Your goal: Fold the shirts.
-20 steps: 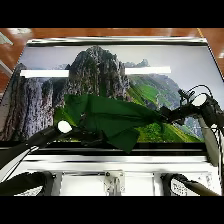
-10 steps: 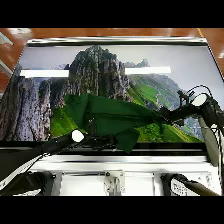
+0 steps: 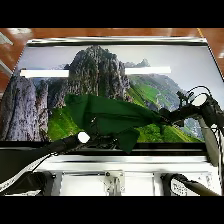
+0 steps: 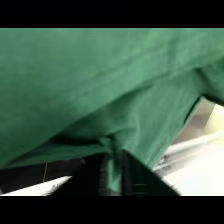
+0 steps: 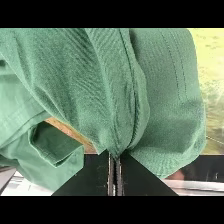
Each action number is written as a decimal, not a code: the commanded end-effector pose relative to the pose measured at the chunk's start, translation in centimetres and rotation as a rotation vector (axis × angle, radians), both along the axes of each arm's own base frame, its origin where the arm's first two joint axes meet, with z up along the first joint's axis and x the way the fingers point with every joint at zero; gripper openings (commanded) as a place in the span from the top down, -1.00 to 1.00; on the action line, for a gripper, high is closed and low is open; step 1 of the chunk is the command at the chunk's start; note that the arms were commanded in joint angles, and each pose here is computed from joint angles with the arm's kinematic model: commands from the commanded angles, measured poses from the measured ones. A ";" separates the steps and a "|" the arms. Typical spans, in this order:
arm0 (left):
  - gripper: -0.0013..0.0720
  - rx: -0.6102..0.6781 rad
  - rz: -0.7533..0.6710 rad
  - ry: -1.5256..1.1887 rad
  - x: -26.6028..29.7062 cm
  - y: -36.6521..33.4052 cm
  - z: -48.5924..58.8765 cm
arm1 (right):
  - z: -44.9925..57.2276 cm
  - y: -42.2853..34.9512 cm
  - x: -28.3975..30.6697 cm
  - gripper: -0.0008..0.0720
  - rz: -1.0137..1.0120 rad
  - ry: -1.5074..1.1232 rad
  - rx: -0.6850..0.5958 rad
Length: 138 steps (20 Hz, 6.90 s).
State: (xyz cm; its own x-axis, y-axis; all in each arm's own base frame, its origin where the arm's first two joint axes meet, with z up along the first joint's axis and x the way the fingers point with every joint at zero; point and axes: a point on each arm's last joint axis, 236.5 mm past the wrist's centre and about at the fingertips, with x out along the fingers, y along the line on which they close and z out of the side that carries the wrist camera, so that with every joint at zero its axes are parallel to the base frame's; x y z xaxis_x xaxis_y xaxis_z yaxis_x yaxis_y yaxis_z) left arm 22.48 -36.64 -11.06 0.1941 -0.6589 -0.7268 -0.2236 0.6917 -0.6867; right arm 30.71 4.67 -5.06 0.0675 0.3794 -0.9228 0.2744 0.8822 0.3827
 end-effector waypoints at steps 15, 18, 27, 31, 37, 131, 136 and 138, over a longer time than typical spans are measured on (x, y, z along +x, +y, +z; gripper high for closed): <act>0.89 -0.251 0.158 -0.853 8.1 9.6 31.7 | 13.3 -0.7 6.0 0.82 -0.005 -0.417 -0.052; 0.89 -0.171 0.235 -1.296 6.8 17.2 45.0 | 27.8 -1.5 8.7 0.82 -0.094 -0.824 -0.089; 0.89 0.117 0.356 -1.760 -4.3 27.7 64.6 | 59.8 -1.5 -3.1 0.82 -0.256 -1.707 -0.079; 0.88 0.128 0.387 -1.849 -7.6 28.3 67.8 | 64.2 -0.7 -7.8 0.82 -0.242 -1.832 -0.079; 0.88 0.211 0.402 -1.889 -8.3 29.2 68.6 | 62.4 -1.2 -9.1 0.82 -0.200 -1.740 -0.204; 0.88 0.218 0.146 -1.418 6.0 27.4 51.0 | 35.3 17.6 9.1 0.82 0.366 -1.047 0.193; 0.87 0.405 0.251 -1.780 -2.9 27.8 65.4 | 50.4 15.4 -0.8 0.82 0.268 -1.317 0.323; 0.87 0.444 0.277 -1.825 -4.0 27.9 66.9 | 51.9 15.4 -3.6 0.82 0.262 -1.324 0.386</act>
State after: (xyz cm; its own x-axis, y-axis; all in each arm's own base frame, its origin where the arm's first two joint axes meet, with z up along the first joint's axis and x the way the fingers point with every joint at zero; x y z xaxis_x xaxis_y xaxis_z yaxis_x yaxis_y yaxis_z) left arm 22.17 -8.66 51.26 0.8818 -0.3882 0.2680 0.4222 0.9028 -0.0817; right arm 32.20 20.97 42.34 0.6863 0.7081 -0.1658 -0.5966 0.6785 0.4286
